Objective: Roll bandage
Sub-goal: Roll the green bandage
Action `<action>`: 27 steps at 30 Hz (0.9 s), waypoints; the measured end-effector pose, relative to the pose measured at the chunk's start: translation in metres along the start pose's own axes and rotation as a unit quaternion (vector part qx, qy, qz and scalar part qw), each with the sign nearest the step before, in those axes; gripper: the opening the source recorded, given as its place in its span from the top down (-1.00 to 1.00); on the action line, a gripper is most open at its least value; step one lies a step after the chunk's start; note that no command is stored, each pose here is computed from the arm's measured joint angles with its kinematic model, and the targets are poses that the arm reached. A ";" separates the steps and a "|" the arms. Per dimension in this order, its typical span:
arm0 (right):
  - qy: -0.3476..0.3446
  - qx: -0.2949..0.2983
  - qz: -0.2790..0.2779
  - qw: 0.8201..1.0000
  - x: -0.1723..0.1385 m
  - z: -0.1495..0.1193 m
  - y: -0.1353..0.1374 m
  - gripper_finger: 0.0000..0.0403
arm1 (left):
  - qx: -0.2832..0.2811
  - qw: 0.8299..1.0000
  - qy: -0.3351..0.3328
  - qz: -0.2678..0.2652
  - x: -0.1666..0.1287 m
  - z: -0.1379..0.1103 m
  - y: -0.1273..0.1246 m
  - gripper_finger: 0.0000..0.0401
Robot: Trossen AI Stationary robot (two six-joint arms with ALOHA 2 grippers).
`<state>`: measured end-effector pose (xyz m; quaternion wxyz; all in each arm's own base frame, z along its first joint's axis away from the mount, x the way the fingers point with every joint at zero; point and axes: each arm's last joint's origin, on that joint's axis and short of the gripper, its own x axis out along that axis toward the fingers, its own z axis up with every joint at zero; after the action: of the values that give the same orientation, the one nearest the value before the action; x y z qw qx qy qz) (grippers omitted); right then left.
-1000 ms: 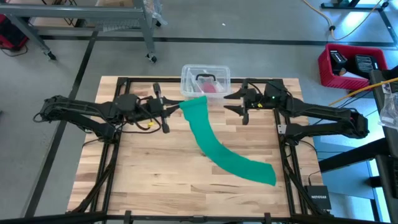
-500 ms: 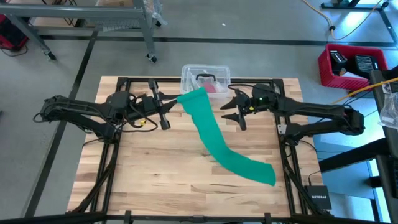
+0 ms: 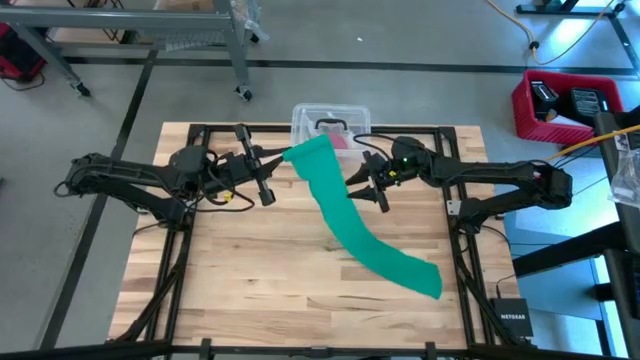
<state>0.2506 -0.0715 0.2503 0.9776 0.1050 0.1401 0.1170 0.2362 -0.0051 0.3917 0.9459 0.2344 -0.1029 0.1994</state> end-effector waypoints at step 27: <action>0.037 -0.049 0.005 0.998 0.029 -0.019 0.003 0.02 | 0.026 0.999 -0.004 0.027 -0.003 0.004 0.006 0.92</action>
<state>0.2712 -0.0574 0.2260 0.9750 0.0537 0.1698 0.1327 0.2305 -0.0036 0.3970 0.9333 0.2567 -0.1074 0.2269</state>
